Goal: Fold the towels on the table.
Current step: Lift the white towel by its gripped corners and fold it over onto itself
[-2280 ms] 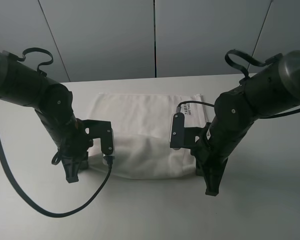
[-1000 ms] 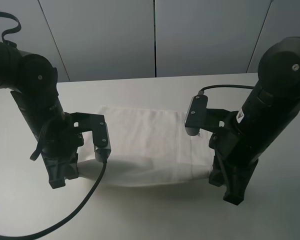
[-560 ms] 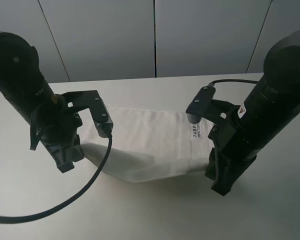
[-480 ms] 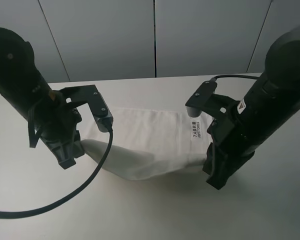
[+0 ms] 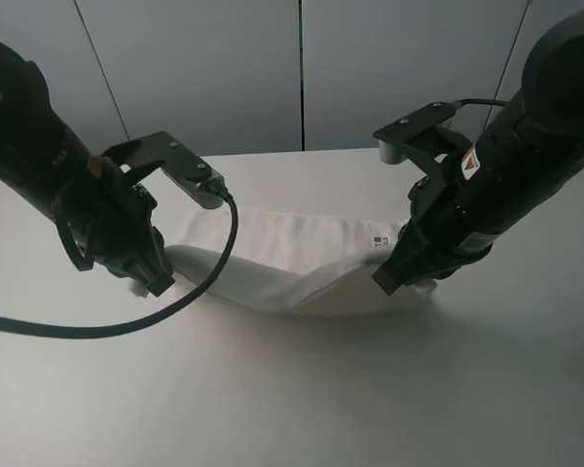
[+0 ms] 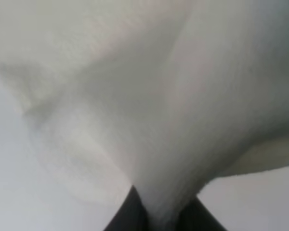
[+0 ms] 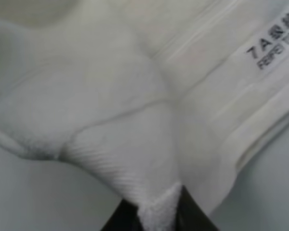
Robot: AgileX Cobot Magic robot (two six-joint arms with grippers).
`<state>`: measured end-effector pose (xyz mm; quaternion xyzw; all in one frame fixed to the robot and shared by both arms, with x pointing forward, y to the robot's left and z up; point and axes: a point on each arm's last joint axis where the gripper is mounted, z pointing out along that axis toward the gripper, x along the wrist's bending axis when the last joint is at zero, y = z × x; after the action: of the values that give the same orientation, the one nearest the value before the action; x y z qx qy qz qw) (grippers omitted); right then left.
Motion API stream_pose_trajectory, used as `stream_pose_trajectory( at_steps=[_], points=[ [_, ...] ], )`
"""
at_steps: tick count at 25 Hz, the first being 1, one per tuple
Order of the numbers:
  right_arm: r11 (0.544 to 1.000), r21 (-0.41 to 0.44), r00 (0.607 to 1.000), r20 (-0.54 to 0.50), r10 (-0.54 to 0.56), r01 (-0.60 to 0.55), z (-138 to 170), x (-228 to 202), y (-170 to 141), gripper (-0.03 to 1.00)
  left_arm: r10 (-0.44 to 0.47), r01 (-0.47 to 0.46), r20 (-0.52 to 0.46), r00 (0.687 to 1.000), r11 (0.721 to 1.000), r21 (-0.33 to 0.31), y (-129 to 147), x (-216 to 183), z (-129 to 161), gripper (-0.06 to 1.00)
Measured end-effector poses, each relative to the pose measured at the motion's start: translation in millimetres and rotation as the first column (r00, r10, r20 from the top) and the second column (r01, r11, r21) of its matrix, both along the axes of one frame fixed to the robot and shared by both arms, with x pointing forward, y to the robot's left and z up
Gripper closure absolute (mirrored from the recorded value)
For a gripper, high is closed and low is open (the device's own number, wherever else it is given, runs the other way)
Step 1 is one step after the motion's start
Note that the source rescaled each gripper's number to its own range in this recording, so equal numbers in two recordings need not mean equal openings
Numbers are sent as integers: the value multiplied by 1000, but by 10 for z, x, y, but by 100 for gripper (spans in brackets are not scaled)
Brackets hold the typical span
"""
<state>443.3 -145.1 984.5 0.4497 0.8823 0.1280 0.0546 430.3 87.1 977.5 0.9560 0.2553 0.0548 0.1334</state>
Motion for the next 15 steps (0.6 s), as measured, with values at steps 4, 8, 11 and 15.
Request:
stream_pose_trajectory(
  at_steps=[4, 8, 11, 15],
  points=[
    [995, 3, 995, 32, -99, 99, 6, 43, -20, 97, 157, -156, 10, 988, 987, -47, 90, 131, 33, 92],
    [983, 33, 979, 88, -182, 180, 30, 104, -19, 97, 291, -289, 6, 957, 953, -96, 241, 316, 45, 92],
    [975, 75, 967, 136, -217, 209, 66, 161, 1, 97, 345, -342, 3, 938, 930, -133, 298, 398, 59, 92],
    [971, 90, 956, 175, -235, 222, 64, 213, 10, 97, 362, -354, 17, 932, 921, -164, 304, 441, 77, 92]
  ],
)
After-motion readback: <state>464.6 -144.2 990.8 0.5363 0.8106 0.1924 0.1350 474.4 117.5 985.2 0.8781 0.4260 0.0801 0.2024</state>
